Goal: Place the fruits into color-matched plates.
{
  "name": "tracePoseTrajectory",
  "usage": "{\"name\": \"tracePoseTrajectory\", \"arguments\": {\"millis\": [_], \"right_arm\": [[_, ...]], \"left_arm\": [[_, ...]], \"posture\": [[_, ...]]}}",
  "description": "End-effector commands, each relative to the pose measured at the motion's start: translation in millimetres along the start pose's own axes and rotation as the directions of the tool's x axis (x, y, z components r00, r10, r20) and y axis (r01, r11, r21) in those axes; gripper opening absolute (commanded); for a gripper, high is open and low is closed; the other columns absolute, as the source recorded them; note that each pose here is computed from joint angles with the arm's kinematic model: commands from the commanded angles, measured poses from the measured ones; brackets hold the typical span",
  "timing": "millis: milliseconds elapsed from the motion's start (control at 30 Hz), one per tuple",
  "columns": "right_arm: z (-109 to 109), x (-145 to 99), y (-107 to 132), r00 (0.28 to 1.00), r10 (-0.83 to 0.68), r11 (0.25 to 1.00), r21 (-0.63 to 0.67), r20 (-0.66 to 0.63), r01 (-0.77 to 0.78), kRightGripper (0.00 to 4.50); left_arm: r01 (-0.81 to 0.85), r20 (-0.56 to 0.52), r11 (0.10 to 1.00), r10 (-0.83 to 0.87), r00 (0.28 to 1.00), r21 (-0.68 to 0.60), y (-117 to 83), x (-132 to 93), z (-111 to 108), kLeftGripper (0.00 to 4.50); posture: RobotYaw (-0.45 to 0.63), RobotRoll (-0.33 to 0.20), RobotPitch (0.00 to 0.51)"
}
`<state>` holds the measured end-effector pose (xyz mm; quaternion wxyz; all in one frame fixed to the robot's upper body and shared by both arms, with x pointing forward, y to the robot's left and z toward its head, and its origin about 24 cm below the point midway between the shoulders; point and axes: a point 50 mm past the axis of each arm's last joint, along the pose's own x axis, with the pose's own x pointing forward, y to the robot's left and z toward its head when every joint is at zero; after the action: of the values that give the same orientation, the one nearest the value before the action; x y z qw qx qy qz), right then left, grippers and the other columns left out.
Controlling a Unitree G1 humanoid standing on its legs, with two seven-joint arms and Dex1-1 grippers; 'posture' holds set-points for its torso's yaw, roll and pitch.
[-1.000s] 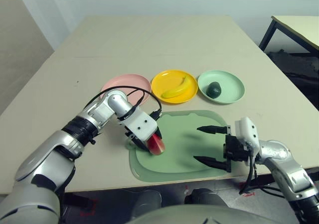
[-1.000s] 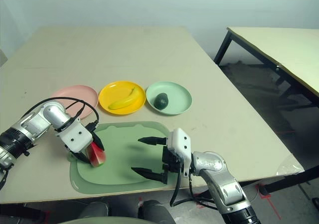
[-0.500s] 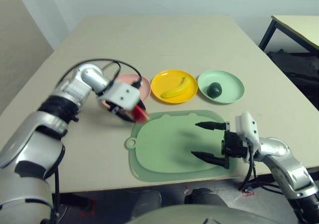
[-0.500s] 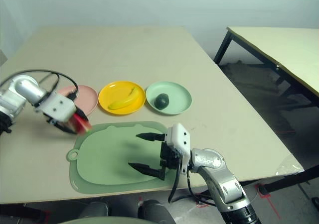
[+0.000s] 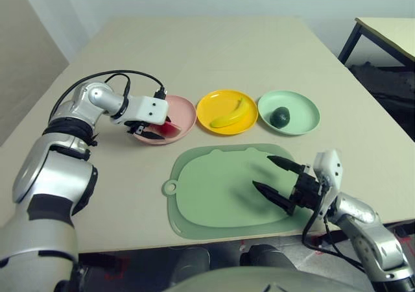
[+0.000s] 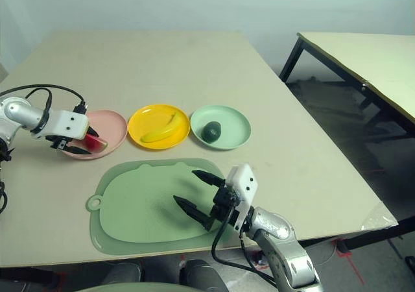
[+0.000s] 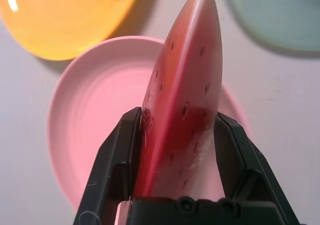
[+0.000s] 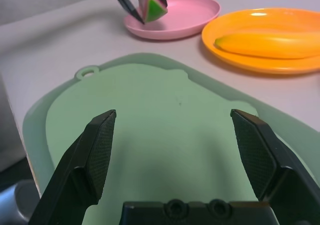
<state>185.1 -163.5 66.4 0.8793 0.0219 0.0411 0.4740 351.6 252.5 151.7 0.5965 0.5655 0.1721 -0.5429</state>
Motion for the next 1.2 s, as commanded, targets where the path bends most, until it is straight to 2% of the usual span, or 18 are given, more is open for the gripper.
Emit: {"name": "tracePoseTrajectory", "arguments": {"millis": [33,200,500,800,833,967,1200], "right_arm": [[-1,-4,-5,1.000,-0.017,1.000,-0.009,-0.003,0.017,4.50],[-2,-2,-7,0.999,-0.030,0.999,0.020,0.017,0.029,4.50],[-6,-3,-11,0.999,-0.032,0.999,0.018,0.013,0.032,4.50],[-6,-3,-12,0.999,-0.032,0.999,0.016,0.013,0.032,4.50],[-6,-3,-12,0.999,-0.032,0.999,0.016,0.013,0.031,4.50],[-7,-3,-12,1.000,-0.029,0.999,0.014,0.011,0.029,4.50],[-6,-4,-17,0.999,-0.050,0.999,0.014,0.016,0.050,4.50]], "left_arm": [[-0.034,-0.060,0.999,0.034,0.998,-0.007,3,4,-3,2.41],[-0.050,-0.125,0.997,0.041,0.991,-0.063,-2,12,-11,2.41],[0.053,-0.106,0.992,-0.066,0.992,-0.118,-16,21,-15,2.41],[0.058,-0.097,0.992,-0.069,0.993,-0.111,-16,23,-12,2.41],[0.055,-0.098,0.992,-0.066,0.993,-0.109,-15,23,-12,3.14],[0.045,-0.108,0.993,-0.056,0.993,-0.106,-13,22,-12,4.47],[0.001,-0.120,0.995,-0.014,0.993,-0.105,-8,11,-15,4.47]], "posture": [[0.02,0.000,0.000],[0.02,0.000,0.000],[0.02,0.000,0.000],[0.02,0.000,0.000],[0.02,0.000,0.000],[0.02,0.000,0.000],[0.03,0.000,0.000]]}}
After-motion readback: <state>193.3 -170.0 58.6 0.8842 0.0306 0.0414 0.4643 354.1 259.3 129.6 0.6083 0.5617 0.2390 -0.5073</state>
